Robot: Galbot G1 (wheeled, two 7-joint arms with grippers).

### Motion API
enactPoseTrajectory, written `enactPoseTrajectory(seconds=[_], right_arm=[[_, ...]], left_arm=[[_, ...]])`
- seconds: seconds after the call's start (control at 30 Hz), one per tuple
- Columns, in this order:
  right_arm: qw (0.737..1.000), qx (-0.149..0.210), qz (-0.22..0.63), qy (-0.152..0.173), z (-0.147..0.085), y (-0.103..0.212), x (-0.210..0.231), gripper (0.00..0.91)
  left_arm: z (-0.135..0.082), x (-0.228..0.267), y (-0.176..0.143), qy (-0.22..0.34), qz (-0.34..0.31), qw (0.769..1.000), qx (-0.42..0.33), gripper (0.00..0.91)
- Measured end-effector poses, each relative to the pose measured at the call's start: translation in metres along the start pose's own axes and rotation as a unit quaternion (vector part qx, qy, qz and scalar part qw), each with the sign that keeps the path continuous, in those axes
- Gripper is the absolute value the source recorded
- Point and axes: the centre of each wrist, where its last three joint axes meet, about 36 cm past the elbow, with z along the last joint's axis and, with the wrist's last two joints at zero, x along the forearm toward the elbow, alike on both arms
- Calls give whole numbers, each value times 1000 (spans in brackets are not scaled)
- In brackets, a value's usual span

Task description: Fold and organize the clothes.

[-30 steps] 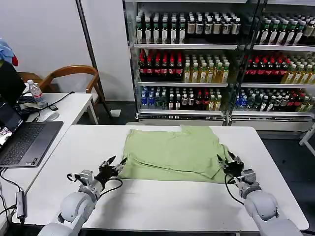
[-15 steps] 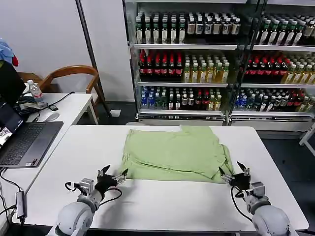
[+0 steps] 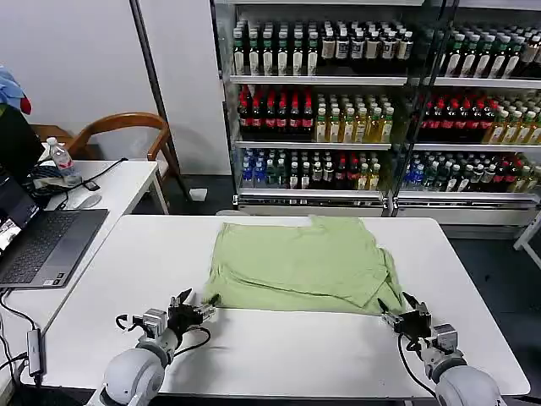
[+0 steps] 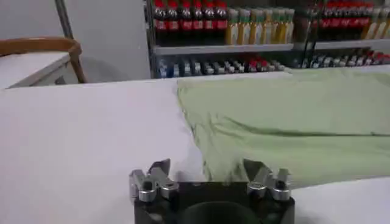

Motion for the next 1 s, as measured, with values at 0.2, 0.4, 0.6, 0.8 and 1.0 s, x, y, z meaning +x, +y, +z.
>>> enactPoseTrajectory(seconds=[0.2, 0.4, 0.6, 0.8, 1.0], right_arm=[[1000, -4, -2, 2, 0, 1, 0, 0], [1000, -6, -8, 3, 1, 4, 5, 0], [1000, -2, -12, 0, -1, 8, 15, 0], [1000, 11, -20, -6, -2, 15, 36, 0], [999, 26, -25, -6, -1, 20, 63, 0]], left_arm=[[4, -4, -2, 10, 4, 1000, -5, 40], [7, -7, -5, 15, 10, 1000, -11, 40], [7, -1, -4, 22, 13, 1000, -17, 40], [8, 16, -3, 27, 13, 999, -25, 40], [13, 48, -4, 29, 19, 999, -26, 40]])
